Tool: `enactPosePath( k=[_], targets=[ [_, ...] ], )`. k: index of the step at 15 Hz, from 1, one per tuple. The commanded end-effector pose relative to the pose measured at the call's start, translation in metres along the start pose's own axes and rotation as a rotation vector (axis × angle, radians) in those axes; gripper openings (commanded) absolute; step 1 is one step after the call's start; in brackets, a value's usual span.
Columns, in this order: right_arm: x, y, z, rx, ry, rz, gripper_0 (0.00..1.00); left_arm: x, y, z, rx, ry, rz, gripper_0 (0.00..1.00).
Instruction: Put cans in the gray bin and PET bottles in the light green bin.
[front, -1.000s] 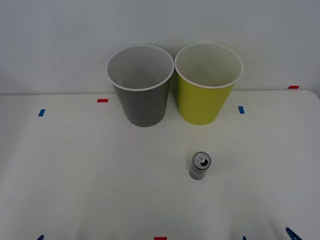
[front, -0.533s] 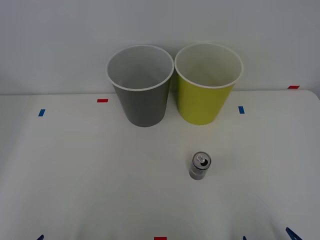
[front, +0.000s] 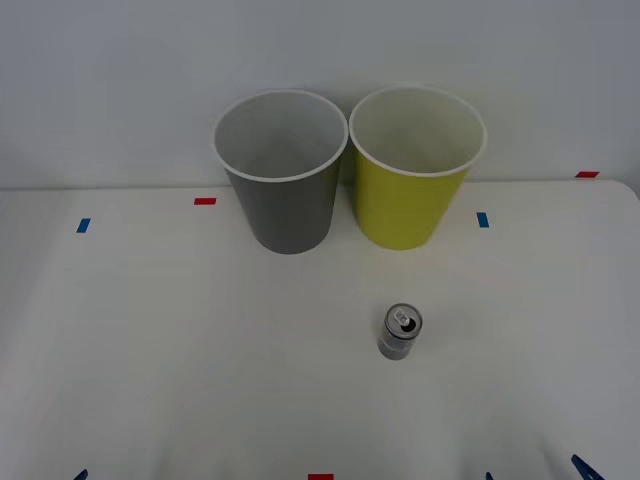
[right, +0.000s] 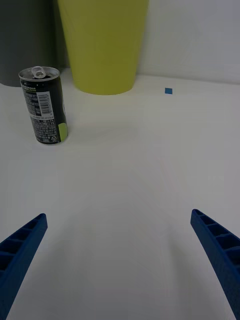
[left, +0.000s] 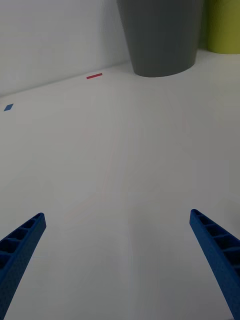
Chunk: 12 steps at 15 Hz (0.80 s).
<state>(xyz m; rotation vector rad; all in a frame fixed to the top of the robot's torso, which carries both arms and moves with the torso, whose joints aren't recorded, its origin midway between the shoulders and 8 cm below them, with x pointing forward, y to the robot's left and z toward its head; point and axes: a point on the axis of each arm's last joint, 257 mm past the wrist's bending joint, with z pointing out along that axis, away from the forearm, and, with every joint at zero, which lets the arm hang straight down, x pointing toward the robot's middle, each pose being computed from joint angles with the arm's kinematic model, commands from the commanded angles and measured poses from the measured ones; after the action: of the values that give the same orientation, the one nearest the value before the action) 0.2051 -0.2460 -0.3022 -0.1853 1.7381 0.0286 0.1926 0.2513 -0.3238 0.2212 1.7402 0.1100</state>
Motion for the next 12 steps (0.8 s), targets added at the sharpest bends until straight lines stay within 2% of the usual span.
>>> enactPosePath(
  k=[1, 12],
  targets=[
    [0.0, 0.0, 0.0, 0.0, 0.0, 0.0, 1.0, 0.0, 0.0, 0.0, 0.0, 0.0, 0.0, 1.0],
    [0.0, 0.0, 0.0, 0.0, 0.0, 0.0, 1.0, 0.0, 0.0, 0.0, 0.0, 0.0, 0.0, 1.0]
  ],
)
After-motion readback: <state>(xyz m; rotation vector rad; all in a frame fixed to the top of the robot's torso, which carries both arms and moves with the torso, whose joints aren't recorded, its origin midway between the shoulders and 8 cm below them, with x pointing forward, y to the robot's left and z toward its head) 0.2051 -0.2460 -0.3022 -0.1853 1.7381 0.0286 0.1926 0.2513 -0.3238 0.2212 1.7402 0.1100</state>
